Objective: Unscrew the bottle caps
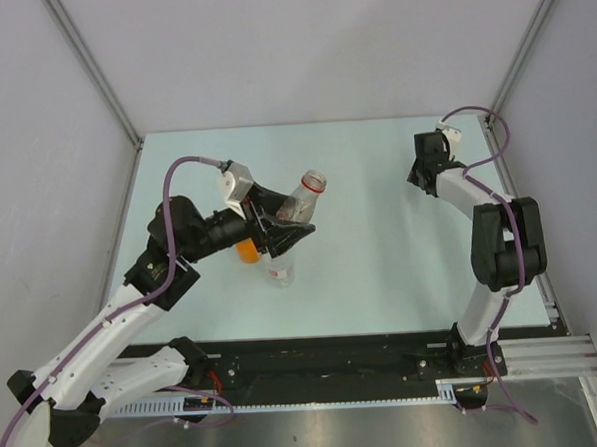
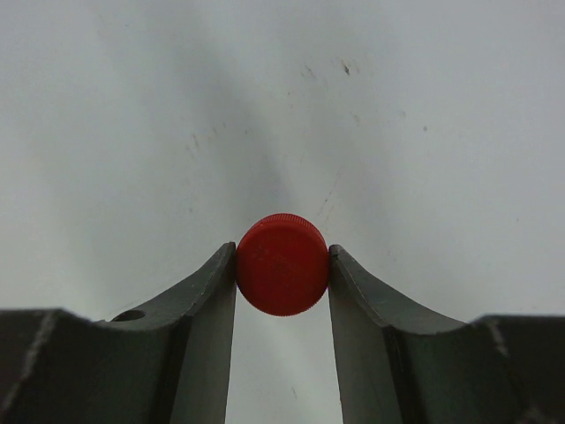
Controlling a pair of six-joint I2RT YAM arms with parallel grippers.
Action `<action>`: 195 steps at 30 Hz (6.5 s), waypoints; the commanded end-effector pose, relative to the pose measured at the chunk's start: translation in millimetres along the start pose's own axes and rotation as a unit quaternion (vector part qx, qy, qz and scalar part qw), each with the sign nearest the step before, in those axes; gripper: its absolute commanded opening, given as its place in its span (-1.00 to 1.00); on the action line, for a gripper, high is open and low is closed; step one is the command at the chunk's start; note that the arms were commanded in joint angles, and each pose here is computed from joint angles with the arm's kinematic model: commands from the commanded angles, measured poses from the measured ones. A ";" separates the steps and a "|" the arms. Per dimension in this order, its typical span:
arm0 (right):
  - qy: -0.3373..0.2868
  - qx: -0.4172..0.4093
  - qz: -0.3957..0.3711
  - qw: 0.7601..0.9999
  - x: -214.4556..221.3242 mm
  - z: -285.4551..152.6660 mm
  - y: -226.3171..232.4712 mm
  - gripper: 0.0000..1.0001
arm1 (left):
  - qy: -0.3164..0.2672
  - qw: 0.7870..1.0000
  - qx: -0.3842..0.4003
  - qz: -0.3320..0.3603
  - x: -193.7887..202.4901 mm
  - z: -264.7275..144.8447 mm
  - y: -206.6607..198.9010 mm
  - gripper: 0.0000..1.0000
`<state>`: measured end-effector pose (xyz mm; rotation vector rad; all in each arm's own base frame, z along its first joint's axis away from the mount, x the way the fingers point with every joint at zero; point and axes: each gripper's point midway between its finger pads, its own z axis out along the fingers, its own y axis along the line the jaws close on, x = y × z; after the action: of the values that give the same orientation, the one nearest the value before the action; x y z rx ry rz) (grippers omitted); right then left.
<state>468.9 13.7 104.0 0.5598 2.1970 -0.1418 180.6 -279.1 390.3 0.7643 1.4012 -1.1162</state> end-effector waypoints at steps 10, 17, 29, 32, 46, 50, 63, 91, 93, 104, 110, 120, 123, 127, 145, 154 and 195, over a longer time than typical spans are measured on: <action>0.026 0.010 0.041 0.999 18.7 54.3 -3.1 -1.00 | -0.029 0.999 0.025 0.028 -6.1 -2.3 -8.4 -0.89; 0.072 0.015 0.036 0.997 24.8 71.0 -3.3 -1.00 | -0.025 0.999 0.019 0.026 -1.6 1.0 -4.2 -0.89; 0.111 0.011 0.036 0.993 38.5 81.8 -2.5 -0.76 | -0.028 0.999 0.023 0.034 -0.5 0.5 -5.3 -0.88; 0.113 0.016 0.035 0.993 39.9 81.7 -4.3 -0.67 | -0.028 0.999 0.023 0.034 0.3 -0.4 -5.5 -0.88; 0.121 0.033 0.024 0.992 48.5 74.8 -3.2 0.08 | -0.029 0.999 0.017 0.036 2.9 -5.1 -5.6 -0.84; 0.121 0.034 0.026 0.992 48.0 74.7 -3.2 0.35 | -0.030 0.999 0.017 0.037 2.1 -5.4 -6.1 -0.84; 0.075 -0.005 0.065 0.995 -5.4 15.7 17.8 0.61 | -0.027 0.999 0.004 0.038 3.7 -2.9 -0.4 -0.83; -0.035 -0.636 -0.013 0.771 -44.7 -436.5 123.2 0.67 | 0.009 0.992 0.117 0.047 28.9 31.6 -19.1 -1.00; -0.026 -0.647 -0.021 0.762 -36.2 -446.0 126.1 0.68 | 0.010 0.993 0.112 0.049 29.4 33.6 -18.5 -1.00; -0.006 -0.675 -0.052 0.736 -8.7 -474.1 134.2 0.82 | 0.024 0.993 0.103 0.051 33.7 41.0 -13.8 -1.00; -0.004 -0.655 -0.065 0.753 0.6 -467.8 128.7 0.75 | 0.017 0.993 0.105 0.058 28.1 39.4 -16.2 -1.00; -0.012 -0.644 -0.065 0.762 0.1 -465.7 126.0 0.10 | 0.011 0.993 0.105 0.060 24.8 37.7 -18.4 -1.00; -0.011 -0.643 -0.066 0.763 0.7 -465.0 126.4 -0.09 | 0.011 0.993 0.104 0.060 25.1 36.5 -18.7 -0.97; -0.014 -0.650 -0.068 0.757 0.7 -469.9 126.1 -0.48 | 0.008 0.993 0.096 0.061 23.9 34.2 -18.0 -0.71; -0.061 -0.605 -0.053 0.792 -21.6 -457.4 107.1 -1.00 | -0.016 0.997 -0.028 0.074 0.3 12.1 11.1 0.99; -0.175 -0.353 -0.010 0.919 -77.5 -352.3 77.7 -1.00 | -0.013 0.989 -0.105 0.103 -16.1 -13.4 27.6 1.00; -0.123 -0.078 -0.054 0.988 -57.8 -38.1 116.0 -1.00 | -0.050 0.968 -0.243 0.046 21.0 -78.1 59.0 1.00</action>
<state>505.9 103.3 156.7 0.3027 2.0820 -0.1162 201.6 -191.8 353.7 0.4292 1.4564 -0.6866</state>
